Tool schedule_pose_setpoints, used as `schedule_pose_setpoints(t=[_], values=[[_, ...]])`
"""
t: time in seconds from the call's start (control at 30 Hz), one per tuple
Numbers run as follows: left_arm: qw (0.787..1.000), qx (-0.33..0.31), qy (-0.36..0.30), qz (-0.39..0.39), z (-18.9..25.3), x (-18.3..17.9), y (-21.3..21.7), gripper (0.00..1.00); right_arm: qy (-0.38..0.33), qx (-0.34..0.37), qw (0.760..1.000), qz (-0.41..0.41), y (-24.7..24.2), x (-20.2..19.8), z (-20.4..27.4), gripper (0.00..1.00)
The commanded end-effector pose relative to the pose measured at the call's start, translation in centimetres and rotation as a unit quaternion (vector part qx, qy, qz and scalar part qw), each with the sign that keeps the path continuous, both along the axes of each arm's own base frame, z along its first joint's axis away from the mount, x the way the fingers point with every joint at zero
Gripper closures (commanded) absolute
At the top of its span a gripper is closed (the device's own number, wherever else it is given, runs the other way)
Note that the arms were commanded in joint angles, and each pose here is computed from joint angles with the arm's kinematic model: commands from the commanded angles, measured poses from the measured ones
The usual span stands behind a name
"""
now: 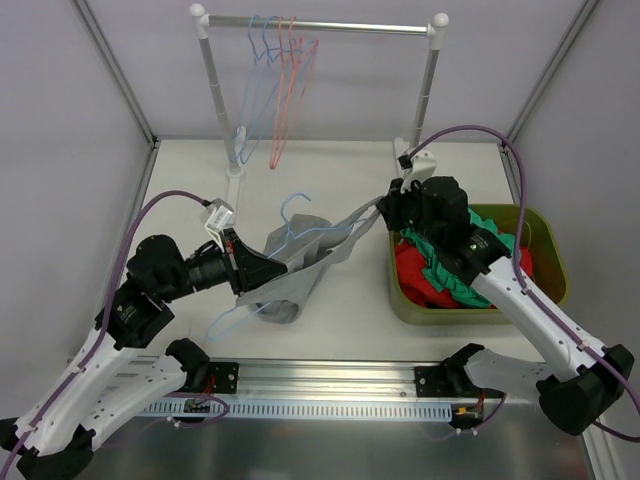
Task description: Remove the tank top from the hanger
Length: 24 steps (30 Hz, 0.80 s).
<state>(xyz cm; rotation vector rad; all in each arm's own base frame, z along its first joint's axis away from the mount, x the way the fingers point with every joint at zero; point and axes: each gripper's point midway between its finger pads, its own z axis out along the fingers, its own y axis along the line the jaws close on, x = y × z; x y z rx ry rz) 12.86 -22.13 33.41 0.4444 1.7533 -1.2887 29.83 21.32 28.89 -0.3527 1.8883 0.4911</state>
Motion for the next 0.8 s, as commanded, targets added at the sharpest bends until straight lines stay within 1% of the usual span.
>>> schedule_pose_setpoints(t=[0.0,0.1,0.2,0.27,0.3,0.33,0.4,0.43,0.47,0.5,0.53,0.57,0.6,0.63,0.67,0.7,0.73,0.77], values=[[0.998,-0.012,-0.039,-0.053,1.8,-1.3,-0.8,1.0,0.002,-0.027,1.0,-0.008,-1.1,1.4,0.0,1.0],[0.997,-0.016,-0.05,-0.055,2.7,-1.4,-0.7,1.0,0.022,-0.047,0.999,-0.008,-1.4,1.6,-1.8,1.0],[0.995,-0.025,-0.079,-0.047,4.5,-1.6,-0.2,1.0,0.035,-0.037,0.999,-0.002,-1.5,1.0,-2.7,1.0],[0.994,-0.036,-0.104,-0.016,6.0,-1.3,0.7,1.0,0.049,-0.012,0.997,0.051,0.0,-0.6,-3.3,1.0],[0.992,-0.044,-0.117,-0.007,6.9,-1.2,0.9,1.0,0.049,0.011,0.994,0.099,1.2,-2.1,-2.7,1.0],[0.987,-0.063,-0.145,-0.004,8.8,-1.5,1.2,1.0,0.047,0.025,0.991,0.12,1.8,-2.7,-2.5,1.0],[0.98,-0.085,-0.177,-0.015,10.7,-2.1,1.2,1.0,0.041,0.053,0.983,0.171,2.9,-4.5,-1.2,1.0],[0.977,-0.1,-0.189,-0.02,11.7,-2.4,1.2,1.0,0.039,0.061,0.981,0.182,3.1,-5.0,-0.7,1.0],[0.962,-0.135,-0.234,-0.029,14.1,-2.8,1.1,1.0,0.035,0.07,0.978,0.194,3.3,-5.5,-0.2,1.0],[0.954,-0.153,-0.255,-0.034,15.1,-3.0,1.1,1.0,0.033,0.087,0.973,0.21,3.4,-6.6,0.7,1.0],[0.95,-0.168,-0.259,-0.04,14.8,-2.6,0.5,1.0,0.023,0.103,0.97,0.219,3.6,-7.0,1.6,1.0],[0.94,-0.192,-0.279,-0.043,15.5,-2.6,0.4,1.0,0.017,0.117,0.966,0.23,3.8,-7.6,2.1,1.0],[0.901,-0.253,-0.351,-0.04,18.6,-3.7,1.3,1.0,0.024,0.132,0.961,0.24,4.0,-8.3,1.9,1.0],[0.899,-0.263,-0.347,-0.044,17.6,-2.3,0.0,1.0,0.012,0.161,0.951,0.262,4.3,-9.5,3.4,1.0],[0.884,-0.278,-0.372,-0.043,18.4,-2.2,-0.1,1.0,0.015,0.173,0.947,0.271,4.4,-10.1,3.5,1.0],[0.854,-0.302,-0.421,-0.049,19.9,-3.1,0.2,1.0,0.025,0.184,0.942,0.278,4.6,-10.5,2.5,1.0],[0.845,-0.296,-0.441,-0.062,20.2,-2.0,-1.6,1.0,0.023,0.214,0.935,0.281,4.9,-10.8,3.1,1.0],[0.833,-0.295,-0.462,-0.074,20.7,-2.1,-2.2,1.0,0.028,0.221,0.931,0.29,5.4,-11.5,2.6,1.0]])
